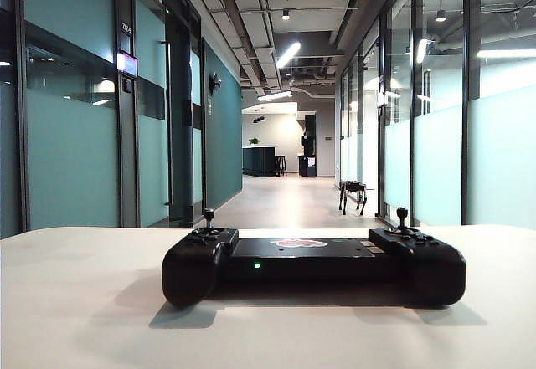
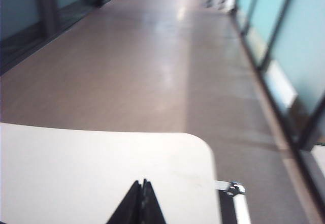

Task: Push the left joystick on the remote control sitting on the white table forward to make the robot dog walk in a straight line until it approaches the door.

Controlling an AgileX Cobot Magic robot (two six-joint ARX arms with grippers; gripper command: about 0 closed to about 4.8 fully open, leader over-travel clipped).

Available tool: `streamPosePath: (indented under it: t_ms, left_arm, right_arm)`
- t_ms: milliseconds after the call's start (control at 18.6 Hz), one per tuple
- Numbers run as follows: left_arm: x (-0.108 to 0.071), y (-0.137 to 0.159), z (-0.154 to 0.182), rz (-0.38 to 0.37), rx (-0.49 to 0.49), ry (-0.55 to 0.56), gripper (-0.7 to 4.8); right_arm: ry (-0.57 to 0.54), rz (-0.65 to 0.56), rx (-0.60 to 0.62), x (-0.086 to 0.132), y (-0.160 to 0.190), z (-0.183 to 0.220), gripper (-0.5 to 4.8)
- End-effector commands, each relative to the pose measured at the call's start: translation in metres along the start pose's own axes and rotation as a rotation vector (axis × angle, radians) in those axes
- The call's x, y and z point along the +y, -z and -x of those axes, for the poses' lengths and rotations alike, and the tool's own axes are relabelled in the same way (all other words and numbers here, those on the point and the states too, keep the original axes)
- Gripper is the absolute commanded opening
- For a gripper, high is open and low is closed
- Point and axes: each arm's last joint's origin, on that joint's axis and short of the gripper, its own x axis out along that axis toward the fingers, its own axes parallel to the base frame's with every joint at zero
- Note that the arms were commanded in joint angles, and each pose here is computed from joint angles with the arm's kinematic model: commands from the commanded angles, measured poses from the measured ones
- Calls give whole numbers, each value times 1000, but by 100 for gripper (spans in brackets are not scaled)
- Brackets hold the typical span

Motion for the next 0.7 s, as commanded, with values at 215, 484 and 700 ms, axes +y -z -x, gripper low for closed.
streamPosePath:
  t_ms: [215, 484, 700]
  left_arm:
    - [0, -2, 0, -4, -11, 2, -5]
    - [0, -2, 0, -4, -11, 2, -5]
    - [0, -2, 0, -4, -11, 2, -5]
  right_arm:
    - [99, -28, -121, -10, 21, 16, 15]
    - [147, -30, -131, -13, 44, 16, 15]
    - [132, -49, -151, -12, 58, 9, 15]
